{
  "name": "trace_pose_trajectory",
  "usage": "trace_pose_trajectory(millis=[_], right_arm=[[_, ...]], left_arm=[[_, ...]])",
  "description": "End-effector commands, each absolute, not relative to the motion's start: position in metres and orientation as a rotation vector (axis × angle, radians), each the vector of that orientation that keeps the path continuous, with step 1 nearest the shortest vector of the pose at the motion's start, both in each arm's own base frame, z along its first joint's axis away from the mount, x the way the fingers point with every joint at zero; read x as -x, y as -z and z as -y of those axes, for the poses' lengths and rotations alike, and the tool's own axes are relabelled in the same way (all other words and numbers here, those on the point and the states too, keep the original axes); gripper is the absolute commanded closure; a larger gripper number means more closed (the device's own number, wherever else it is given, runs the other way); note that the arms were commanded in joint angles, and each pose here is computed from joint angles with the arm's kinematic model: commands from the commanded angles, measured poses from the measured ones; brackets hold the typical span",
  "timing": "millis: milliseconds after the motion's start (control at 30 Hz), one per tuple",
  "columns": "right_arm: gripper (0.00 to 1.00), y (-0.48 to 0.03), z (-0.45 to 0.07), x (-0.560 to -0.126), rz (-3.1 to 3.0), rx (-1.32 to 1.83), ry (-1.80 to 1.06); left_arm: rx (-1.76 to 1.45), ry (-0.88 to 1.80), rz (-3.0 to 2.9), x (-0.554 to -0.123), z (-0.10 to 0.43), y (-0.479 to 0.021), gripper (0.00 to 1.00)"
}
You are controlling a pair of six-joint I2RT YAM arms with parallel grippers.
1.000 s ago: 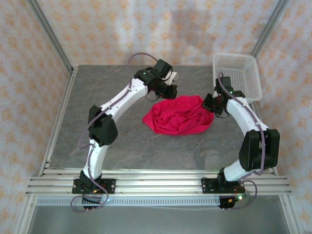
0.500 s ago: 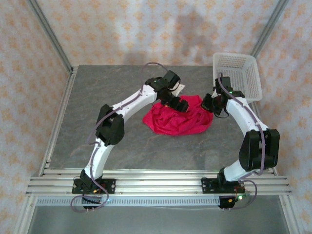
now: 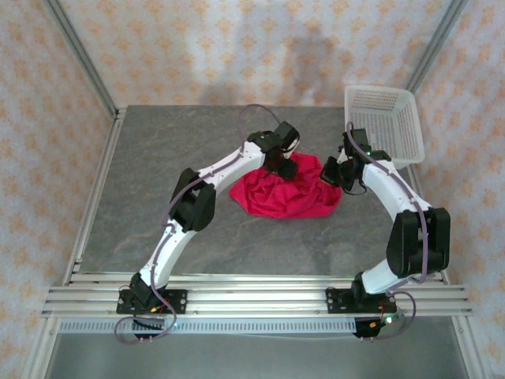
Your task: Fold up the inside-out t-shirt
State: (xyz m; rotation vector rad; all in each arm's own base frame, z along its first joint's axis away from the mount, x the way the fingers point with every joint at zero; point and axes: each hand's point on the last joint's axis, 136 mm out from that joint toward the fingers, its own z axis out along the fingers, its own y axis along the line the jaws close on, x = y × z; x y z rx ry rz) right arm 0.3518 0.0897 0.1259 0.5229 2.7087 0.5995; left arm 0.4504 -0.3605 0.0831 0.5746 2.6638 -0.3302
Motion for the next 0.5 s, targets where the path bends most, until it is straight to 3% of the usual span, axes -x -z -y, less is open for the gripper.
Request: trace_pose_trajectory(millis=[0,133,167,467], right_arm=[[1.00,-0.130,-0.091,-0.349,-2.692,-0.500,-0.605],[1.00,-0.130,-0.087,-0.349,-2.695,-0.490,-0.575],[1.00,-0.131,-0.087,-0.348,-2.694,-0.488,-0.569],[1.00,-0.134,-0.031,-0.352,-2.656,-0.581,-0.188]], left_arm=[[-0.504,0.276,-2.589,-0.473,0.349,-0.109,0.58],[-0.490,0.280,-2.609,-0.475,0.339,-0.115,0.95],[-0.482,0.278,-2.608,-0.477,0.335,-0.119,1.00],[-0.329,0.406,-2.548,-0.479,0.303,-0.206,1.00]])
